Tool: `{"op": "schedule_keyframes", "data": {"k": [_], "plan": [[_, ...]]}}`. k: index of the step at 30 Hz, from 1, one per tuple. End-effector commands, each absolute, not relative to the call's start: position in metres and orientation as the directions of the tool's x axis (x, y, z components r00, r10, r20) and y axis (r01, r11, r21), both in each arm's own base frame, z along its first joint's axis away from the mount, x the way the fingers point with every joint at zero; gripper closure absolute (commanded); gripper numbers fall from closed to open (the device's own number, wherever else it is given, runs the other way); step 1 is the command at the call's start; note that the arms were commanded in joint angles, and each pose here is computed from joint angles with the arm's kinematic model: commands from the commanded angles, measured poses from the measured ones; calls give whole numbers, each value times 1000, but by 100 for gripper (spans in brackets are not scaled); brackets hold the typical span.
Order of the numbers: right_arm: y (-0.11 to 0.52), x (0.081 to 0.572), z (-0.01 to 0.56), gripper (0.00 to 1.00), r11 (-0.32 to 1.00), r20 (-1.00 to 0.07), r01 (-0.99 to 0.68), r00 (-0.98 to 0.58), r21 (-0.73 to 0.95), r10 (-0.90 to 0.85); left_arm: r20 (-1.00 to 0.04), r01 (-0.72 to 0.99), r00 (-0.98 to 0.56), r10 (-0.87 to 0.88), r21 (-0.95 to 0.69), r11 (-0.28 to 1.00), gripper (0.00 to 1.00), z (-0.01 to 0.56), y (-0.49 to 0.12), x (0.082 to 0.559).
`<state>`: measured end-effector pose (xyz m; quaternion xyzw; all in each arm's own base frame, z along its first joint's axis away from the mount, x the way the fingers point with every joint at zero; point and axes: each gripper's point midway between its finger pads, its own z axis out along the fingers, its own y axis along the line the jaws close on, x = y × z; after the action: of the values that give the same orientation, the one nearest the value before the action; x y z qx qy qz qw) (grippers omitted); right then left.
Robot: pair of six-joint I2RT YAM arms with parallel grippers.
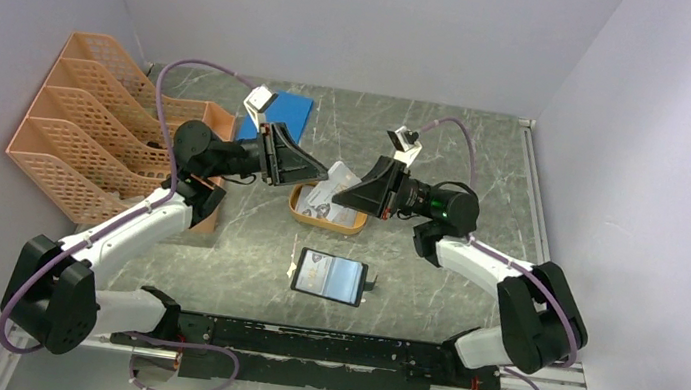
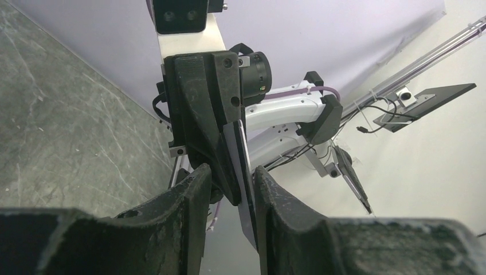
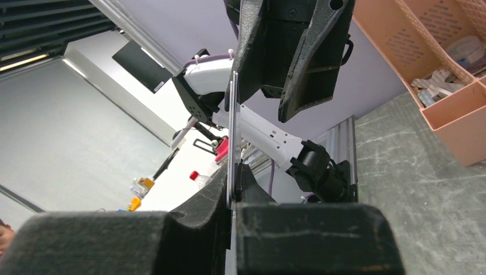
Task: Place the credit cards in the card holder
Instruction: Pick up the credit card from the storage box.
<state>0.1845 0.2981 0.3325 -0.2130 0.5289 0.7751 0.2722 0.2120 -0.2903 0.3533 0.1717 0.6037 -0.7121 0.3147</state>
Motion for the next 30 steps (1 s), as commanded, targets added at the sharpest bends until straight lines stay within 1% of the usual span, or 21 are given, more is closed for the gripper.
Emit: {"op": "schedule_keyframes", "data": {"k": [1, 8, 12, 15, 17, 24, 26, 29, 30], "plan": [[295, 169, 351, 100, -356, -682, -701, -703, 618, 202, -657, 693, -714, -241, -713, -109, 61, 361, -289, 203], [294, 164, 356, 100, -382, -688, -702, -698, 601, 201, -652, 687, -720, -238, -718, -109, 62, 358, -289, 203], [294, 163, 357, 100, -388, -691, -704, -695, 595, 201, -654, 689, -718, -238, -717, -108, 65, 358, -289, 204], [294, 162, 357, 100, -392, -688, -701, -697, 596, 201, -653, 688, -719, -237, -716, -114, 72, 357, -289, 203], [293, 161, 359, 100, -400, -688, -701, -696, 591, 203, -654, 689, -719, -236, -716, -116, 74, 357, -289, 203], [291, 159, 363, 100, -423, -690, -701, -693, 575, 209, -656, 690, -717, -235, -714, -115, 75, 356, -289, 202], [291, 158, 364, 100, -426, -693, -703, -689, 570, 211, -659, 693, -715, -233, -712, -113, 79, 355, -289, 202], [291, 159, 365, 100, -422, -695, -703, -689, 572, 207, -663, 697, -712, -233, -707, -118, 87, 356, -288, 200], [292, 159, 364, 100, -418, -696, -705, -688, 573, 205, -666, 700, -709, -233, -704, -121, 92, 357, -288, 199]]}}
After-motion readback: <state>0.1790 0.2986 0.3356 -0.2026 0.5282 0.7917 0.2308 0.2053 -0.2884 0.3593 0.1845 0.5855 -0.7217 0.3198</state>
